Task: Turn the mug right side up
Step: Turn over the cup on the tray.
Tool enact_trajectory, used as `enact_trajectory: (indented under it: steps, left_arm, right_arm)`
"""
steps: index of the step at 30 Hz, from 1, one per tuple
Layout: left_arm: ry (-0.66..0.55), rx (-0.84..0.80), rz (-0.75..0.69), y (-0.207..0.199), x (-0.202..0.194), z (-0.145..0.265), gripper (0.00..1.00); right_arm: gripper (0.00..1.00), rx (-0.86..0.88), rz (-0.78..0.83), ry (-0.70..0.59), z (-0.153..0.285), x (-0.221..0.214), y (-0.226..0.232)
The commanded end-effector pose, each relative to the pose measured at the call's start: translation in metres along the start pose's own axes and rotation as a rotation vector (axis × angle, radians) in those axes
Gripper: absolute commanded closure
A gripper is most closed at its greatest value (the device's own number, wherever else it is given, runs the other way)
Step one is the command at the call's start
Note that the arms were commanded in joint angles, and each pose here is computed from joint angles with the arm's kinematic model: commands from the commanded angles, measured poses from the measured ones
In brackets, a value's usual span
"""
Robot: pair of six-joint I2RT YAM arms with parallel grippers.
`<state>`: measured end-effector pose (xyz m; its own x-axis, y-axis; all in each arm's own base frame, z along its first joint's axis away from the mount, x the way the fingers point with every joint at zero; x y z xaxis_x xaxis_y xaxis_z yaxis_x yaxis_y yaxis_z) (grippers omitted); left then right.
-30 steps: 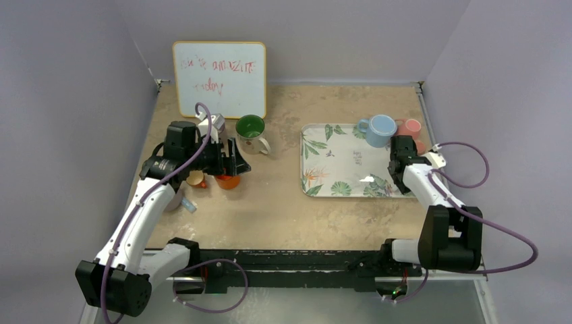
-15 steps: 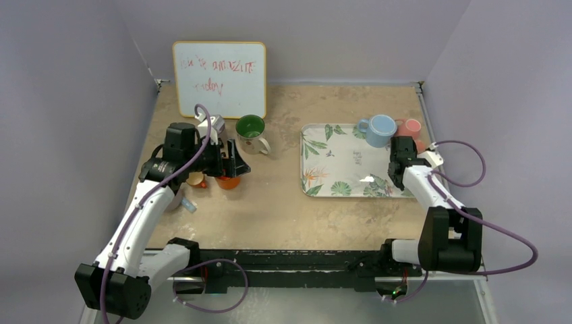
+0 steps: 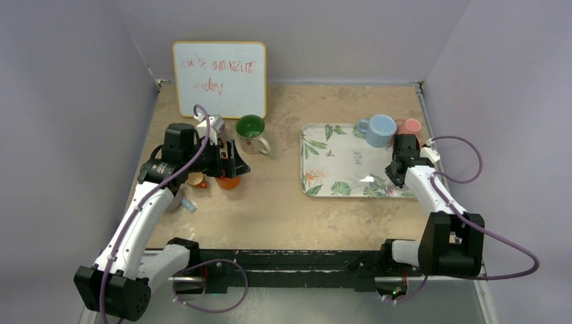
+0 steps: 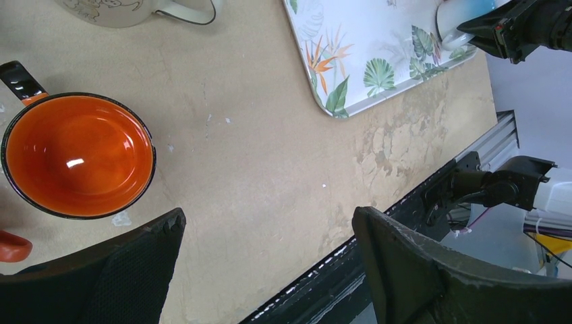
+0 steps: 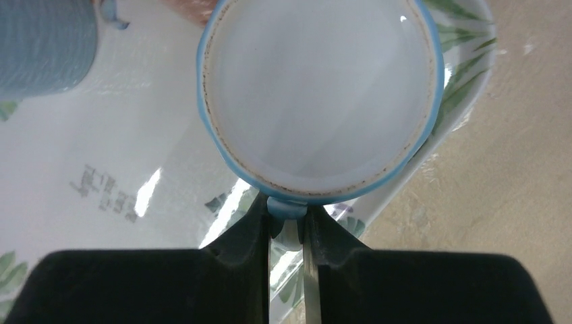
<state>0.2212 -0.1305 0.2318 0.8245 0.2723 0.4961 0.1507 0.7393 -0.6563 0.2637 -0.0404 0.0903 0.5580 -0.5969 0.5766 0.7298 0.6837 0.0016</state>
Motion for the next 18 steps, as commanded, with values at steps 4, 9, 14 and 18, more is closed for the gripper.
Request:
enact_trajectory:
  steps: [4,9,14,18]
  left_arm:
    - [-0.035,-0.017,-0.052,-0.005,0.005,0.004,0.06]
    - [-0.035,-0.013,-0.050,-0.004,0.005,0.004,0.06]
    - [-0.046,0.014,-0.048,-0.001,0.005,0.005,0.04]
    - [-0.059,0.047,-0.046,0.003,0.007,0.007,0.02]
  right_arm:
    - [1.00,0.287,0.046,0.032,0.028,-0.003,0.036]
    - [1.00,0.359,0.060,0.025,0.050,-0.014,0.045]
    - [1.00,0.457,0.106,-0.012,0.072,-0.017,0.058]
    - [1.00,0.552,0.136,-0.027,0.082,-0.024,0.070]
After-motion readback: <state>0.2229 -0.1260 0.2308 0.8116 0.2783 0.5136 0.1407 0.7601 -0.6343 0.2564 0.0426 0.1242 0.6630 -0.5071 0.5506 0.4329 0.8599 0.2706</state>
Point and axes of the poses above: each gripper's point midway between its finger pads, its own z axis back along the fingers, its own y axis along the line the jaws close on, x = y × z, the point moved 3 cm from there along z, back along the fingers, and after that the axes turned 14 degrees about z, right-handed, at the moved point
